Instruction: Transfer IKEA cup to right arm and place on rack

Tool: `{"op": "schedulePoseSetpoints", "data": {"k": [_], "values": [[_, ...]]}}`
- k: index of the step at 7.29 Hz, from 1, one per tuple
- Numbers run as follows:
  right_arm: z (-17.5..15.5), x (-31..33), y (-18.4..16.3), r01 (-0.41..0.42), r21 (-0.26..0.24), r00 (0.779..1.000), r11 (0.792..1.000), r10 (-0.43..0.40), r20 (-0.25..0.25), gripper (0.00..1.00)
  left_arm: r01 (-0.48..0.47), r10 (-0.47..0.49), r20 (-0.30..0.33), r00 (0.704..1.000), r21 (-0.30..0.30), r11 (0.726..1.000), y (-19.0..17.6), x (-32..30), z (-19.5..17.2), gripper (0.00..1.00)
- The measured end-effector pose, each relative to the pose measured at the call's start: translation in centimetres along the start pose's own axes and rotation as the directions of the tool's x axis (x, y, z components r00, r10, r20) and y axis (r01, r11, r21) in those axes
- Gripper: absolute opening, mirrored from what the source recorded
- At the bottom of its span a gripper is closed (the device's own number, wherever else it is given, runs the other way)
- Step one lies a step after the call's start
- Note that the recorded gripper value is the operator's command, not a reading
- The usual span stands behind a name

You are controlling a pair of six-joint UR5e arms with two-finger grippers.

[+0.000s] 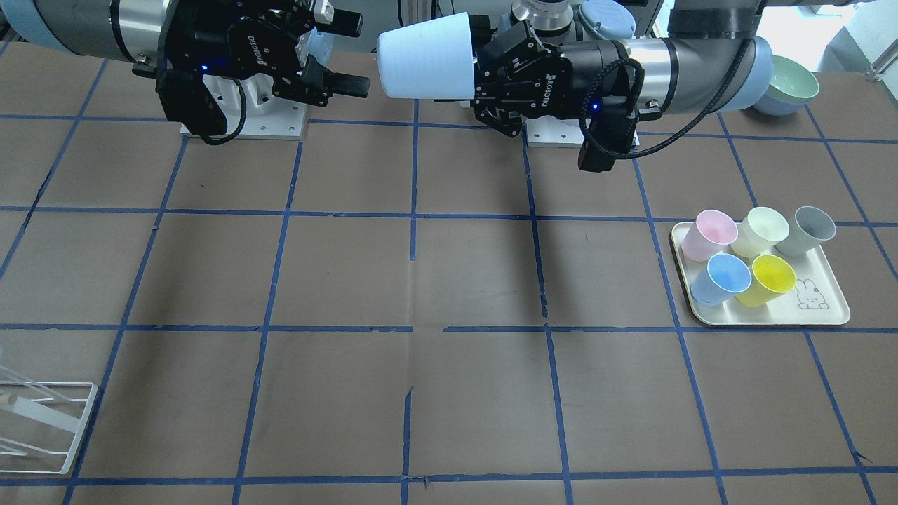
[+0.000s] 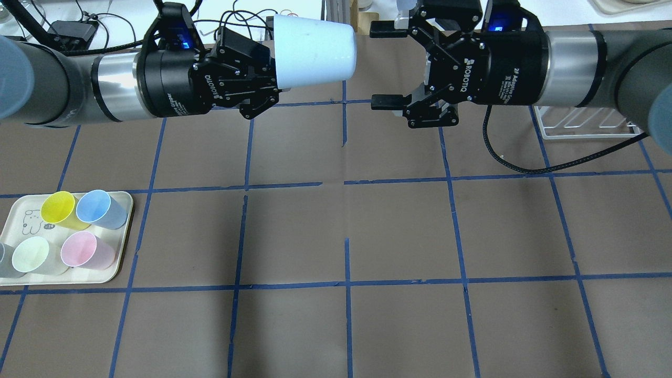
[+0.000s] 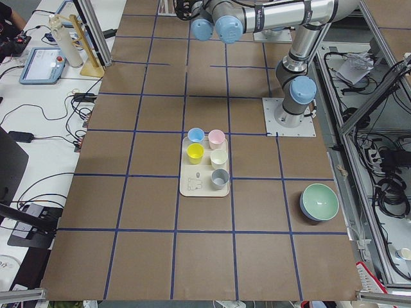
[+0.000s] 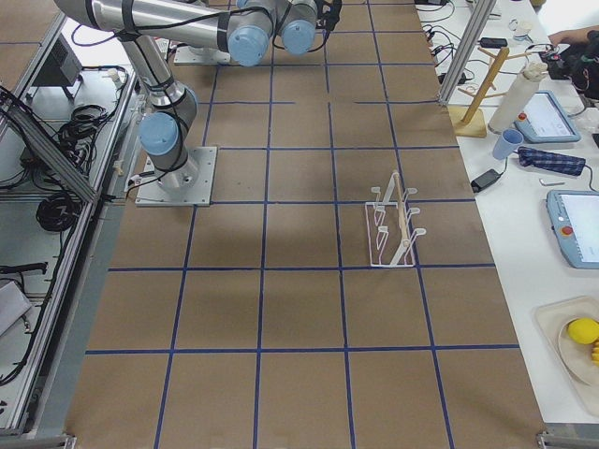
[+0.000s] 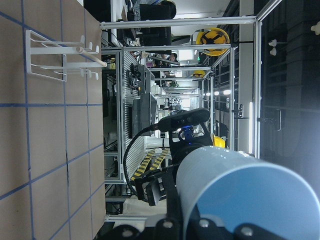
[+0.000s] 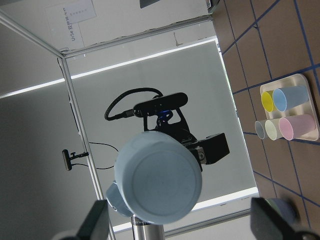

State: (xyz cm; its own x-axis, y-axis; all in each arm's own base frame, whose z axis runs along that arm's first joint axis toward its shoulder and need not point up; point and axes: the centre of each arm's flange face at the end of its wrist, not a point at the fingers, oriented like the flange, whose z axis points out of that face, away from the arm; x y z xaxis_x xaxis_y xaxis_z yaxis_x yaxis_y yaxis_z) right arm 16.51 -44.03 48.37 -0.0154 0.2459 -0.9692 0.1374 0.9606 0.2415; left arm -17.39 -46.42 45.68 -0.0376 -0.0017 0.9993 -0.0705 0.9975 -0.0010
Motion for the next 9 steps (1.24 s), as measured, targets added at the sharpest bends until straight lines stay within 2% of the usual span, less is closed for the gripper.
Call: {"op": "schedulePoseSetpoints", "data": {"k": [2, 6, 8, 9], "values": [[0.4, -0.3, 0.2, -0.028, -0.001, 0.999, 1.000, 0.028, 0.027, 1.00, 0.002, -0.002, -0.003, 1.000, -0.003, 1.000, 0.1, -0.1, 0.3, 0.00], [1.3, 0.0, -0.4, -0.041, -0.015, 0.998, 0.999, 0.041, 0.043, 0.98, 0.004, -0.004, -0.004, 1.000, -0.004, 1.000, 0.2, -0.2, 0.4, 0.00], [1.9, -0.1, -0.5, -0.052, -0.023, 0.996, 0.998, 0.053, 0.066, 0.95, 0.003, -0.003, -0.003, 1.000, -0.005, 1.000, 0.2, -0.1, 0.5, 0.00], [2.2, -0.1, -0.6, -0.058, -0.027, 0.996, 0.998, 0.060, 0.068, 0.86, 0.002, -0.002, -0.003, 1.000, -0.008, 1.000, 0.3, -0.1, 0.6, 0.00]]}}
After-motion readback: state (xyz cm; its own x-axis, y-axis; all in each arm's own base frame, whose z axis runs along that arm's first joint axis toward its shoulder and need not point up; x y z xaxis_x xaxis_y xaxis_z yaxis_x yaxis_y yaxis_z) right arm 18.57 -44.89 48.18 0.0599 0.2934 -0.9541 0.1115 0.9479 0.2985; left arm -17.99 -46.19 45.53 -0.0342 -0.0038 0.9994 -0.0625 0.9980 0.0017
